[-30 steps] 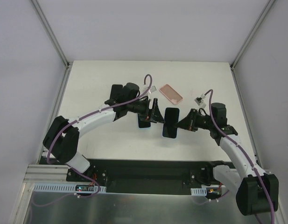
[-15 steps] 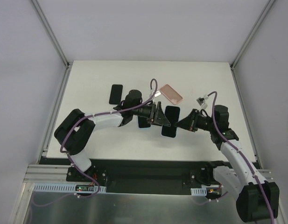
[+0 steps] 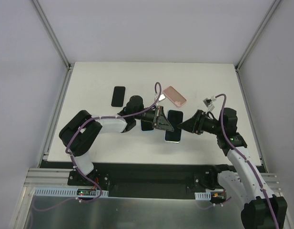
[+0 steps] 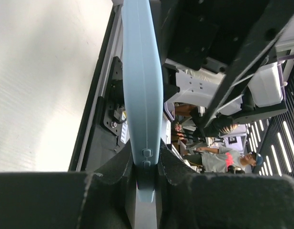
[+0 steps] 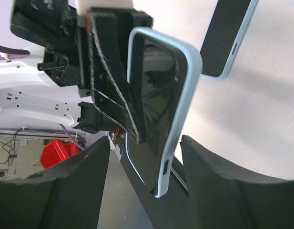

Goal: Put the phone into the phone case

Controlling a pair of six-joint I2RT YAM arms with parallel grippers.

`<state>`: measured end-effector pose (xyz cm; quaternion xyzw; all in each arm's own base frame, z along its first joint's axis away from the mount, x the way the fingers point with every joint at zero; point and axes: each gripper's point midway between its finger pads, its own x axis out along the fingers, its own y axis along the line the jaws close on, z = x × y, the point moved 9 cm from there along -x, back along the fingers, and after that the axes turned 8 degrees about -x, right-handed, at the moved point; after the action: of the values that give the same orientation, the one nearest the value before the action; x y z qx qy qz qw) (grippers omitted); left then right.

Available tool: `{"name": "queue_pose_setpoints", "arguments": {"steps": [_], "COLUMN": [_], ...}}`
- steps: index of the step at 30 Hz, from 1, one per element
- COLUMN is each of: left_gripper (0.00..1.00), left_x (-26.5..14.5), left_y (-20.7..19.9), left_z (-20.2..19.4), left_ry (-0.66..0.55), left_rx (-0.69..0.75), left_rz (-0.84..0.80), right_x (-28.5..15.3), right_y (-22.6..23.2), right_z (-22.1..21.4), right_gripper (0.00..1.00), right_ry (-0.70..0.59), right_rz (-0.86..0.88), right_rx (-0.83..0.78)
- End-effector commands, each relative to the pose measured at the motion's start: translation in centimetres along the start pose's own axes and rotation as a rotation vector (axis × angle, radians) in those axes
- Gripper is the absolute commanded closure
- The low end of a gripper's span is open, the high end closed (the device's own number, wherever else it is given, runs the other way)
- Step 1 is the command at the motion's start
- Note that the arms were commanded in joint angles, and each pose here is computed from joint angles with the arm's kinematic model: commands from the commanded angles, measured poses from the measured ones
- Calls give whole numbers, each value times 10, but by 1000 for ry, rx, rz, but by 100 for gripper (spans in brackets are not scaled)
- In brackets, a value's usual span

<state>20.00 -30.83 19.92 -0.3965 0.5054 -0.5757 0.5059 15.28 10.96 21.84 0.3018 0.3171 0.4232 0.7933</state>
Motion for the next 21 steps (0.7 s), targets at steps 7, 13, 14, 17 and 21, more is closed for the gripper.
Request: {"name": "queue_pose_setpoints", "arguments": {"steps": [7,13,14,17,21], "left_gripper": [100,100,100,100,100], "left_x": [-15,-22,-22,-21,-23], "left_y": [-35,-40,-42,-48,-59], "left_z": [-16,-23,-24,-24,-25], "left_ry": [86,105,113,127,123], "left_rx": [164,191,194,202,230], "left_rz": [-72,-41,-43,-57,-73], "right_x": [-5,1,1,1,1], "right_y": [29,23,22,27,30], "right_z": [42,42,41,40,40], "right_gripper": [19,17,16,15,15], "right_ry": [-60,-7,1,19,4], "right_rz": [-31,-10,0,60,104], "right_rx": [-88,-78,-81,-98,-70]}}
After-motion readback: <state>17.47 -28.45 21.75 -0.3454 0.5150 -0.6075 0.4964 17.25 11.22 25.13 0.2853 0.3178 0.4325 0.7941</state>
